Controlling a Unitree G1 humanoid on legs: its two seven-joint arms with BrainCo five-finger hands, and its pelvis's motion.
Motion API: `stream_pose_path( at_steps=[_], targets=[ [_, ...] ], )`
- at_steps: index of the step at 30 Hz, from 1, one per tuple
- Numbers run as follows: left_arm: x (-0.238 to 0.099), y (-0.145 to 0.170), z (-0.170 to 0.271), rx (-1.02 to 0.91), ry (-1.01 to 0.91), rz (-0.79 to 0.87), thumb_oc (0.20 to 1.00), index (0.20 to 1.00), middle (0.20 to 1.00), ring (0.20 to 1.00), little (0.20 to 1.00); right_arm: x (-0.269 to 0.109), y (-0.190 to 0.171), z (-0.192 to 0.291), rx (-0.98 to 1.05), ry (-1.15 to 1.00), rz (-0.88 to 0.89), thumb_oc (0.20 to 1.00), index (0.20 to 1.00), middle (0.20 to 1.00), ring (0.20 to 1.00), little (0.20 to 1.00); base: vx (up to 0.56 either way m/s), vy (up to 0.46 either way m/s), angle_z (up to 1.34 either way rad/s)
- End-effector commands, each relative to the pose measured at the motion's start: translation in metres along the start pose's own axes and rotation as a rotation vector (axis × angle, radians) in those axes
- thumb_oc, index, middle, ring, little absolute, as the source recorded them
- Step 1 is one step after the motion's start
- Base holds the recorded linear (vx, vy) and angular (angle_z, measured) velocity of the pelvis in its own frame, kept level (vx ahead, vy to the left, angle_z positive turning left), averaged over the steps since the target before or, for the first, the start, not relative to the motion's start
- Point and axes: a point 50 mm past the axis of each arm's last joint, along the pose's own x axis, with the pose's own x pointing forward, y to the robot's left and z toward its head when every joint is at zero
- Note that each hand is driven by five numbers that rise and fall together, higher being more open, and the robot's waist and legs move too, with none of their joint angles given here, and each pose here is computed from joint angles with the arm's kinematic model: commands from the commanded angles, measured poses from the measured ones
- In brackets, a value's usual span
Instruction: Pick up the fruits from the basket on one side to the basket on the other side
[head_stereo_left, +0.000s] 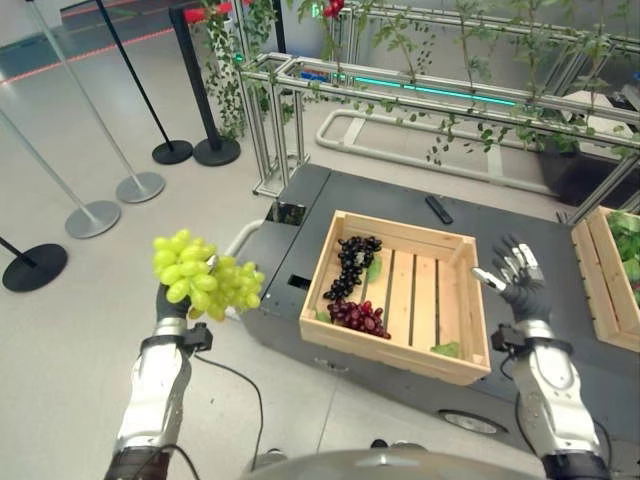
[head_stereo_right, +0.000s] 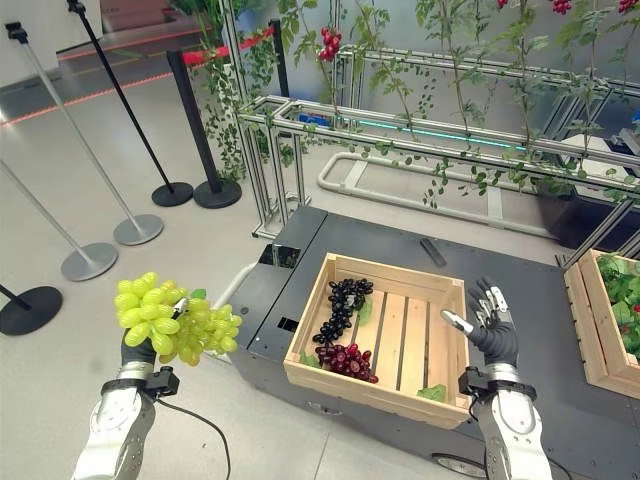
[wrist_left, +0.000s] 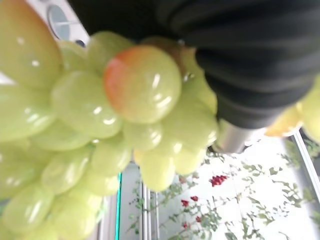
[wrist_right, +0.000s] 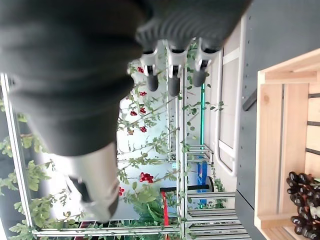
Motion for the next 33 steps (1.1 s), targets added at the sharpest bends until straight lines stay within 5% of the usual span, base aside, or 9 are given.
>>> stream_pose_path(
  at_steps=[1, 12, 16, 26, 33],
  targets=[
    [0.012, 0.005, 0.041, 0.052, -0.211, -0.03, 0.2, 0.2, 0.2, 0.2, 0.2, 0.005, -0.003, 0.03, -0.009, -0.168, -0.001, 1.0, 1.0, 1.0, 1.0, 1.0, 0.01, -0.059, 0.42],
    [0.02, 0.004, 0.059, 0.041, -0.297, -0.017, 0.2, 0.2, 0.2, 0.2, 0.2, 0.01, 0.002, 0.04, 0.017, -0.233, -0.021, 1.0, 1.0, 1.0, 1.0, 1.0, -0.04, 0.002, 0.39],
    [0.028, -0.003, 0.066, 0.013, -0.331, -0.03, 0.2, 0.2, 0.2, 0.2, 0.2, 0.013, 0.005, 0.05, 0.018, -0.283, -0.016, 1.0, 1.0, 1.0, 1.0, 1.0, -0.01, 0.109, 2.05],
    [0.023, 0.015, 0.075, 0.075, -0.374, 0.051, 0.2, 0.2, 0.2, 0.2, 0.2, 0.027, 0.044, 0.055, 0.034, -0.311, 0.11, 1.0, 1.0, 1.0, 1.0, 1.0, 0.19, 0.244, 0.44],
    [0.035, -0.003, 0.091, 0.083, -0.45, 0.02, 0.2, 0.2, 0.2, 0.2, 0.2, 0.028, 0.058, 0.058, 0.031, -0.328, 0.161, 1.0, 1.0, 1.0, 1.0, 1.0, 0.25, 0.25, 0.95]
  ],
)
